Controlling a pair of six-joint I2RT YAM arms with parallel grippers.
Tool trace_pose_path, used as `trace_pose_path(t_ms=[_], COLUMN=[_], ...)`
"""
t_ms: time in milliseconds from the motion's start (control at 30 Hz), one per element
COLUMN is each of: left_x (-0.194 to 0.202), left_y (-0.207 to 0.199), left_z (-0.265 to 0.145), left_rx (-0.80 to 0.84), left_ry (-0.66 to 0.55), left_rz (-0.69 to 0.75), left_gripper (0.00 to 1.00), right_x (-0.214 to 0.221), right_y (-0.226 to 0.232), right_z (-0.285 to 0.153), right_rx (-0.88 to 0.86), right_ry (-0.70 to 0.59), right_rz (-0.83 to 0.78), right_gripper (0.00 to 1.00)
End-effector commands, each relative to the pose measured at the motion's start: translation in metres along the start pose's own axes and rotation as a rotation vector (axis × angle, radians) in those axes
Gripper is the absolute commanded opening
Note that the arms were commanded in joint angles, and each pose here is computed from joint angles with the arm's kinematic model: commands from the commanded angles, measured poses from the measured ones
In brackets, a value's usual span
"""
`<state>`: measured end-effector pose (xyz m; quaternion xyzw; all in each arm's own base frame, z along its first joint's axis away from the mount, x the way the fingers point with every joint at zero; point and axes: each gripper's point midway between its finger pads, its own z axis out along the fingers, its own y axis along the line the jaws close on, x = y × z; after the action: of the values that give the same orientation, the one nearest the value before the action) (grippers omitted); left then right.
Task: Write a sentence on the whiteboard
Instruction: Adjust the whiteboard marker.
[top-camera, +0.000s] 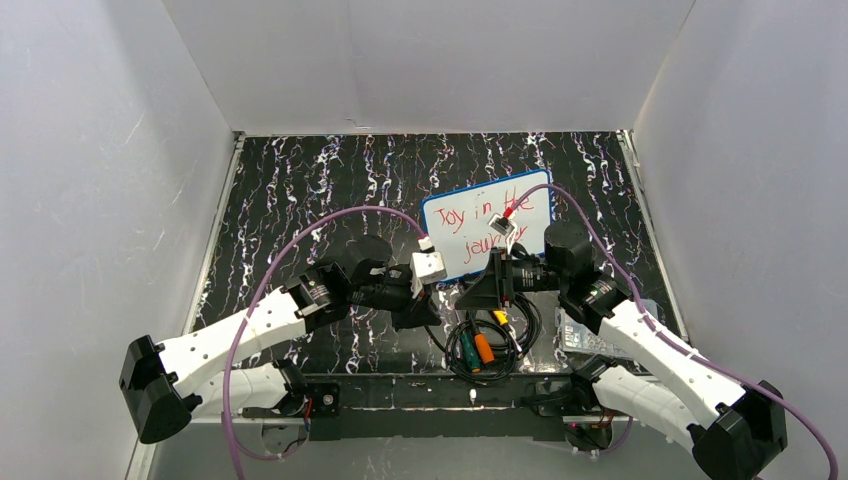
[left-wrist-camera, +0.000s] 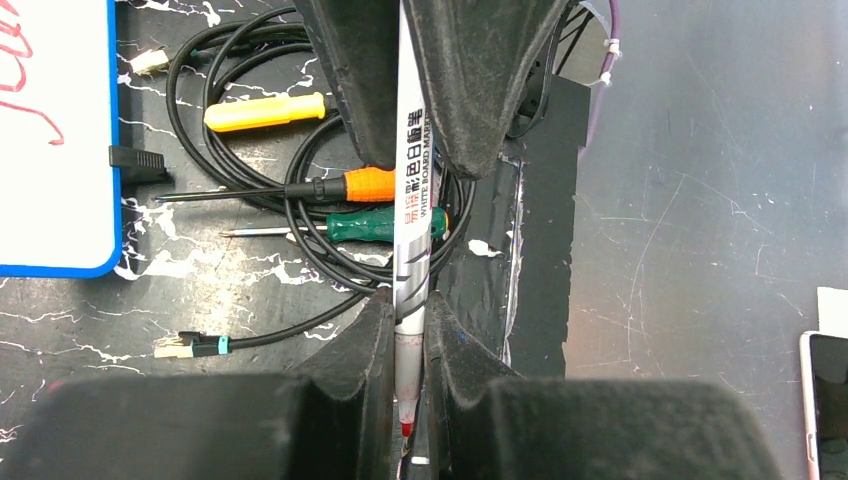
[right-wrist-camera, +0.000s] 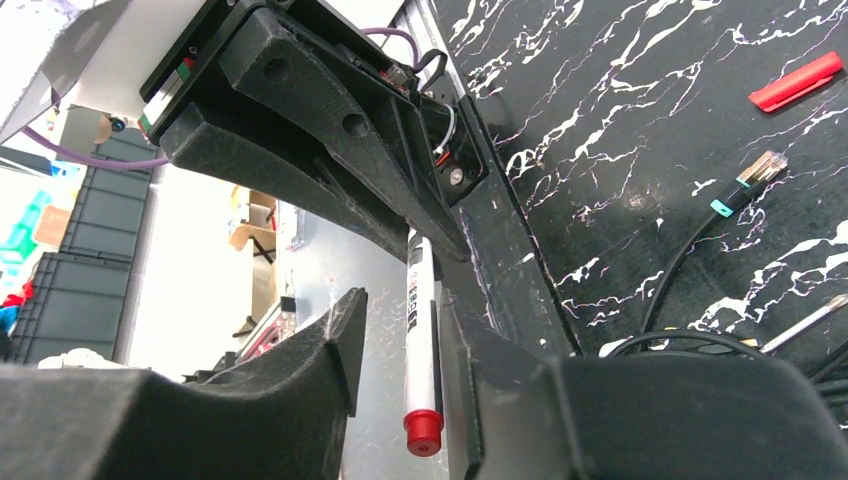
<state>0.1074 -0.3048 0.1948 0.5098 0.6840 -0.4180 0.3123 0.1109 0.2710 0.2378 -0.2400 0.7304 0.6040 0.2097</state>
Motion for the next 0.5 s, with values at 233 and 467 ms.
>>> trace_pose_path(t_ms=[233,467], left_x=[-0.008,-0.012], left_y=[-0.003,0.006], left_z=[-0.002,-0.004], left_rx=[0.021,-0.046], left_ry=[-0.018,-0.045], left_rz=[-0.005,-0.052], left_gripper=[0.0,0.15], right_x=[0.001,-0.008], right_y=[0.005,-0.008], right_z=[-0.001,-0.003], right_rx=[-0.031,0.068], right_ry=[0.0,-0.046], right_rz=[-0.015,-0.056], right_gripper=[0.29,0.01])
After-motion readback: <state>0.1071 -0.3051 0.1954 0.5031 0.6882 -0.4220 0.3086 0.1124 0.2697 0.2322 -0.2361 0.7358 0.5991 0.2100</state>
